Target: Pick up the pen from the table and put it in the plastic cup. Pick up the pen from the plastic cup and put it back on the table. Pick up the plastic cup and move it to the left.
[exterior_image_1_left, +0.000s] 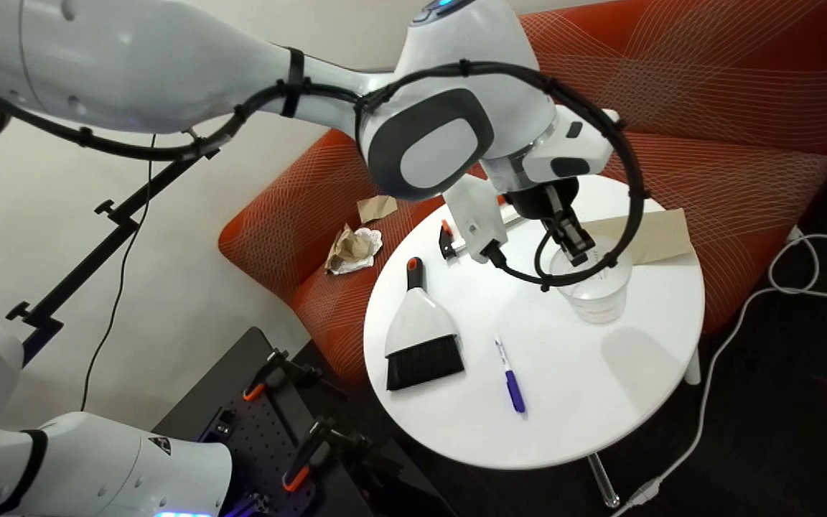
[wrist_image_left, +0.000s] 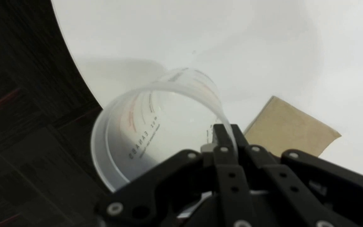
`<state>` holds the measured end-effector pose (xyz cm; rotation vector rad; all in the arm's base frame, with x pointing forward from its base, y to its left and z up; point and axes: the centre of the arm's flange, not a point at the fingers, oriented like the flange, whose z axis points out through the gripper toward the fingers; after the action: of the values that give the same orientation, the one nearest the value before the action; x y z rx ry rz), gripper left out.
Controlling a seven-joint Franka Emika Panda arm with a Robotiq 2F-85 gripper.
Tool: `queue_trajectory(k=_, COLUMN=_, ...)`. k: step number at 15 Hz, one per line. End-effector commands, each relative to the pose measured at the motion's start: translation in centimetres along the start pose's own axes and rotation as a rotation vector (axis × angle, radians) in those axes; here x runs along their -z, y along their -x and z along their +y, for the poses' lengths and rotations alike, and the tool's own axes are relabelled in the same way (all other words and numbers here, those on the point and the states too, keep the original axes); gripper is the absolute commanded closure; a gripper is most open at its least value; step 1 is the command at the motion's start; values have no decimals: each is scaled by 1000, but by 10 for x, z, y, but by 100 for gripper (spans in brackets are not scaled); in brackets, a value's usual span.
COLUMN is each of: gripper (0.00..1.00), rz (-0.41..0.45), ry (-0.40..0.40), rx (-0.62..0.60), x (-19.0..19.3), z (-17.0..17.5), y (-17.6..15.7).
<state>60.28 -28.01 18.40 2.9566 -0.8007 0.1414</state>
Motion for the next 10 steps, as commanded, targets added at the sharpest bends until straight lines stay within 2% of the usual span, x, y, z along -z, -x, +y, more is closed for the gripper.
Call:
queue_trajectory(k=1, gripper=99, rz=10, ry=-27, rx=8, x=38, z=-12, y=52)
queue_trajectory(k=10, gripper=99, rz=39, ry=-61, rx=201, x=51, z=-86, y=136)
